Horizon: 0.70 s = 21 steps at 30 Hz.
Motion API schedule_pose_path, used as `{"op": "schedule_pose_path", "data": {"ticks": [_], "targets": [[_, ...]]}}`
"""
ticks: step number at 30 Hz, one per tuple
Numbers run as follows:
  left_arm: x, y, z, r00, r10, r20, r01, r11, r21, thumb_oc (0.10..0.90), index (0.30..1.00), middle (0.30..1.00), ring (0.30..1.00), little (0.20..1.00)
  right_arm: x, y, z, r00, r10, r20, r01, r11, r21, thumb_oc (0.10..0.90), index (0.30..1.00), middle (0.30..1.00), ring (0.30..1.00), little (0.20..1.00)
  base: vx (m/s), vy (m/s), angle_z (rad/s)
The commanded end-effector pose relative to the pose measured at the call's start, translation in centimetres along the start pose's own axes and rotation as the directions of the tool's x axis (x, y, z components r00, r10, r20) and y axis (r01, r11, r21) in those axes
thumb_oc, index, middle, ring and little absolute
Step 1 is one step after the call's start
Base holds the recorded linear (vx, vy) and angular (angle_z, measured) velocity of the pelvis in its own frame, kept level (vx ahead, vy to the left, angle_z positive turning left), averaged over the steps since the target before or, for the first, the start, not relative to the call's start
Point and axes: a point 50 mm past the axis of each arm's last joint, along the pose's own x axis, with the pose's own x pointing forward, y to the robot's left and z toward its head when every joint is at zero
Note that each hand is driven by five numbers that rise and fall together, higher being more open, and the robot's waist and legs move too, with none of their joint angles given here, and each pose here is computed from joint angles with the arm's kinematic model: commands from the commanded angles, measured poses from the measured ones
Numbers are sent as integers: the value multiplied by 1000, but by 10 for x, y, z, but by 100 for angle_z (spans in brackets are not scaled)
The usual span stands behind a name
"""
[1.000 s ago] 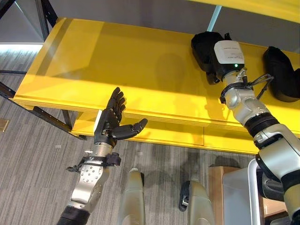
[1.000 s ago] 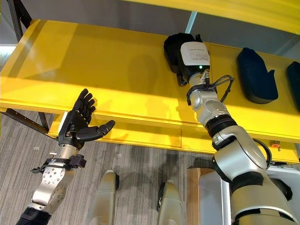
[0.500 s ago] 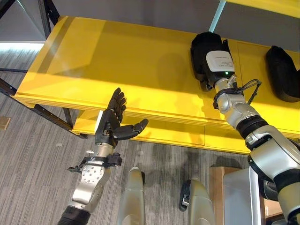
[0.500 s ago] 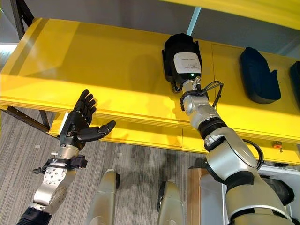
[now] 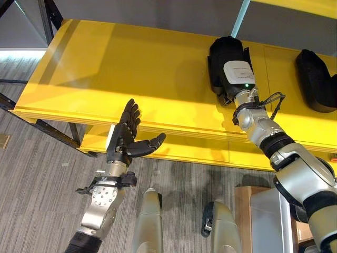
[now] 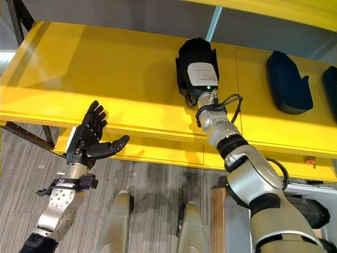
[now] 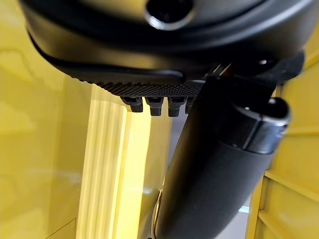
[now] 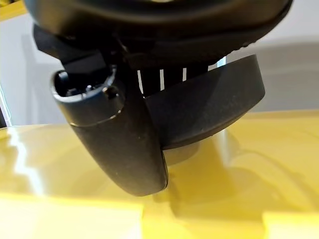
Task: Move parts from the plastic box to the shelf.
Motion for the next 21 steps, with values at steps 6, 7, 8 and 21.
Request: {"op": "schedule_pose_path", "data": {"ticks": [6, 7, 8, 21], "targets": [[9, -13, 47, 960, -57, 274, 61, 998, -4, 900, 1000, 1000, 1000, 1000, 0, -26, -13, 991, -135, -12, 136, 990, 46, 400, 300, 300, 300, 300, 3, -5, -1], [10, -13, 47, 960, -57, 273, 60, 998, -3, 900, 1000, 1000, 1000, 1000, -1, -25, -14, 990, -138, -16, 138, 989, 49, 400, 300, 300, 300, 300, 0, 0, 0], [10, -13, 47, 960, -58, 273, 61, 998, -3, 900, 1000, 1000, 1000, 1000, -1, -25, -15, 990, -138, -16, 138, 989, 49, 400, 300, 300, 300, 300, 0, 0, 0], [9, -13, 46, 962, -64, 267, 67, 998, 0, 900, 1000, 1000, 1000, 1000, -5, -15, -34, 976, -115, -187, 166, 943, 289, 900, 1000, 1000, 1000, 1000, 0, 0, 0]]}}
